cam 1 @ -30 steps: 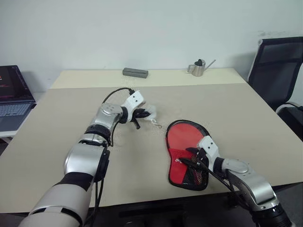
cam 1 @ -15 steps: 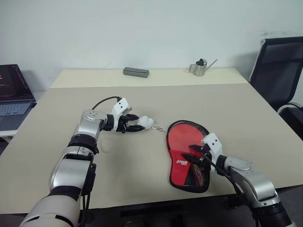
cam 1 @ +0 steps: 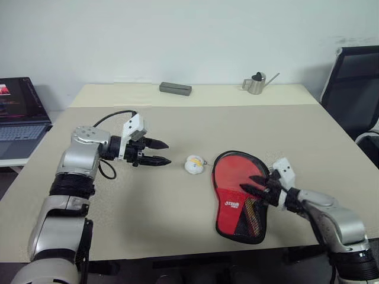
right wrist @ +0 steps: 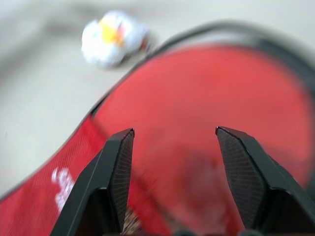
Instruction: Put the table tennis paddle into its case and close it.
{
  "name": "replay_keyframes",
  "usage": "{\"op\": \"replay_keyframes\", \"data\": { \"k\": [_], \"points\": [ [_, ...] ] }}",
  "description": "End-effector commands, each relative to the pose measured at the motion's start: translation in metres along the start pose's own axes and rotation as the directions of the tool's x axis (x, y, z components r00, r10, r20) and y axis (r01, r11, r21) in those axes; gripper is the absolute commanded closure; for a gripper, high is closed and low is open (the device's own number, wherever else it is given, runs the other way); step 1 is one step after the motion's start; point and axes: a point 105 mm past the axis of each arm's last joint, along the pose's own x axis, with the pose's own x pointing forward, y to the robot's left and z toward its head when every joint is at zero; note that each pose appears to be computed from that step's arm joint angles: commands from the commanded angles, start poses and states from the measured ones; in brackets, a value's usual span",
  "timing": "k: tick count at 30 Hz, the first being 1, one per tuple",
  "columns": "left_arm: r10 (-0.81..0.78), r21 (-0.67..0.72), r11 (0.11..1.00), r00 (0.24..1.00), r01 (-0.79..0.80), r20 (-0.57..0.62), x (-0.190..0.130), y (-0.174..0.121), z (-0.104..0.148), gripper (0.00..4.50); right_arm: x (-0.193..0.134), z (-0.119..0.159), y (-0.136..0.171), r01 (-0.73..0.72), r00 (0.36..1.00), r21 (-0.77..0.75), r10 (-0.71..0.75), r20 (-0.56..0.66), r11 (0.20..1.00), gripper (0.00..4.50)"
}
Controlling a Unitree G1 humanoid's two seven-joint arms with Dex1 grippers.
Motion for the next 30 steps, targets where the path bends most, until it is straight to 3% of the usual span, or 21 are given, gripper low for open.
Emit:
{"op": "replay_keyframes", "data": {
  "k": [1,4,7,10,11,16,21,24,30],
  "points": [
    [-0.107,0.080,0.991,0.993,0.103,0.045,0.005,-0.019,0.026,1.40,-0.017,0.021,-0.005,0.022,0.999,-0.029,-0.021,0.049,0.999,1.57],
    [-0.140,0.093,0.987,0.987,0.132,0.082,0.009,-0.026,0.037,1.35,-0.029,0.023,-0.004,0.025,0.999,-0.029,-0.024,0.035,0.999,2.21],
    [-0.170,0.078,0.984,0.980,0.163,0.099,0.014,-0.029,0.038,1.35,-0.037,0.016,-0.004,0.039,0.999,-0.028,-0.040,-0.016,0.999,3.25],
    [-0.175,0.022,0.985,0.966,0.174,0.189,0.022,-0.022,0.049,1.35,-0.043,0.004,-0.009,0.078,0.994,-0.030,-0.080,-0.080,0.996,4.31],
    [-0.174,0.003,0.984,0.962,0.178,0.212,0.027,-0.018,0.052,1.35,-0.044,0.001,-0.010,0.083,0.992,-0.023,-0.085,-0.091,0.996,4.46],
    [-0.253,-0.019,0.964,0.937,0.266,0.242,0.043,-0.019,0.064,1.35,-0.042,-0.007,-0.009,0.096,0.986,-0.015,-0.097,-0.133,0.995,4.46],
    [-0.379,0.009,0.920,0.885,0.391,0.271,0.044,-0.049,0.084,1.35,-0.042,-0.009,-0.002,0.101,0.984,0.001,-0.100,-0.147,0.995,4.46],
    [-0.454,0.000,0.881,0.845,0.474,0.283,0.039,-0.071,0.093,1.35,-0.044,-0.009,0.008,0.080,0.987,0.051,-0.072,-0.143,0.995,3.88],
    [-0.505,-0.014,0.852,0.827,0.524,0.246,0.030,-0.094,0.086,1.35,-0.046,0.001,0.013,0.044,0.990,0.101,-0.030,-0.137,0.994,1.84]
  ]
}}
